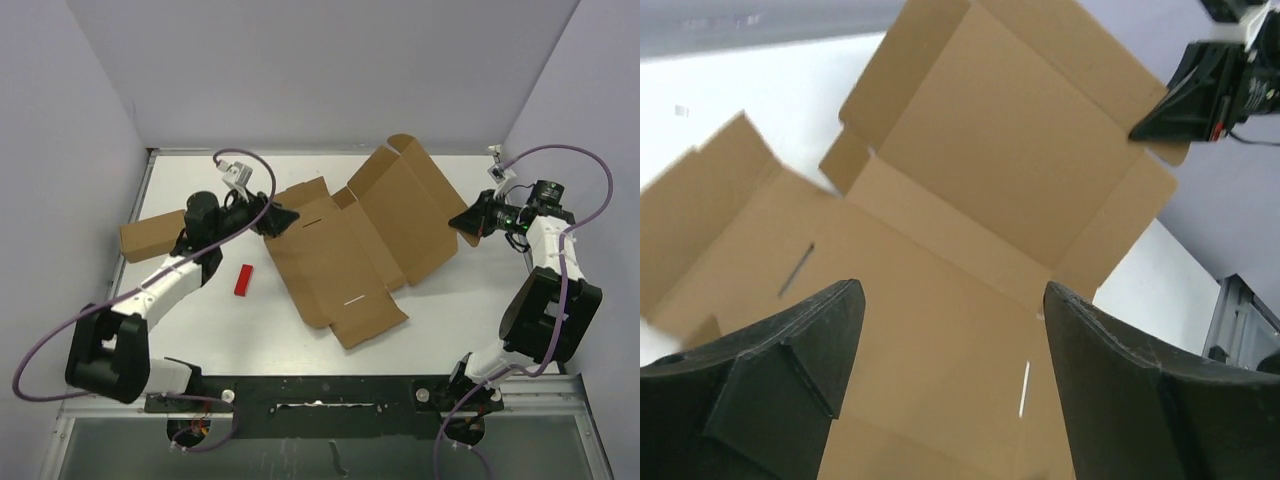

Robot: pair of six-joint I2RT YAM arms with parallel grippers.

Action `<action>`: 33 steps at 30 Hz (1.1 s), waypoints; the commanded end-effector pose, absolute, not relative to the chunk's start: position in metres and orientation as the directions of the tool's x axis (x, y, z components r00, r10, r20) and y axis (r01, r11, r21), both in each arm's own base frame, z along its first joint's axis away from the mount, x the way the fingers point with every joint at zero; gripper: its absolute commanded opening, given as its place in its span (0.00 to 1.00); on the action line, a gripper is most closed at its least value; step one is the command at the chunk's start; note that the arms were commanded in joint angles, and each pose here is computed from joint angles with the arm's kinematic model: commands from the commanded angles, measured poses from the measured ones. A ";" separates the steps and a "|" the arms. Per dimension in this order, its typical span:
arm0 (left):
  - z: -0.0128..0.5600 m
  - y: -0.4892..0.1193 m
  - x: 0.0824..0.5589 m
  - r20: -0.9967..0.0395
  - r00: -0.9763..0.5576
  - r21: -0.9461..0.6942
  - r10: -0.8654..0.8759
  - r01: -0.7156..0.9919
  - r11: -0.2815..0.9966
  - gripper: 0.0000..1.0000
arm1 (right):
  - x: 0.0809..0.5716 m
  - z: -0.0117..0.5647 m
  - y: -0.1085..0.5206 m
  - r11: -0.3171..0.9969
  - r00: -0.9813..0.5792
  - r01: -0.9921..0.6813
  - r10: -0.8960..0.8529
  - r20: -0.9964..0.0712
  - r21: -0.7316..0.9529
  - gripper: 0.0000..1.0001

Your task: Fold the paper box

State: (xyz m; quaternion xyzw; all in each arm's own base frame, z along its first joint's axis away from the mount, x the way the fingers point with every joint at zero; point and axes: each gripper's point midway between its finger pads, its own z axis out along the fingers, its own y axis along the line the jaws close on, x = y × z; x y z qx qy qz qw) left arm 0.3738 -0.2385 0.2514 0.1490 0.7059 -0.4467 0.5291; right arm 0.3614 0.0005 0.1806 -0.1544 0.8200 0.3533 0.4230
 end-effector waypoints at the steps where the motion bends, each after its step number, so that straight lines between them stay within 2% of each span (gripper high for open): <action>1: 0.239 -0.213 0.343 -0.866 -0.393 -0.497 -0.309 0.612 0.615 0.74 | 0.361 0.219 0.003 0.703 -0.479 -0.627 -0.010 -0.878 0.334 0.00; 6: 0.219 -0.198 0.315 -0.823 -0.429 -0.563 -0.371 0.541 0.624 0.87 | 0.358 0.222 0.005 0.696 -0.474 -0.633 -0.003 -0.880 0.339 0.00; 13: 0.197 -0.189 0.296 -0.746 -0.483 -0.663 -0.459 0.475 0.578 0.98 | 0.356 0.223 0.009 0.678 -0.466 -0.650 0.002 -0.885 0.343 0.00; 20: 0.187 -0.180 0.294 -0.695 -0.488 -0.719 -0.527 0.454 0.527 0.98 | 0.355 0.220 0.010 0.667 -0.462 -0.663 -0.008 -0.887 0.339 0.00; 33: 0.173 -0.186 0.280 -0.688 -0.547 -0.722 -0.477 0.442 0.533 0.93 | 0.347 0.229 0.016 0.665 -0.422 -0.682 -0.019 -0.907 0.304 0.00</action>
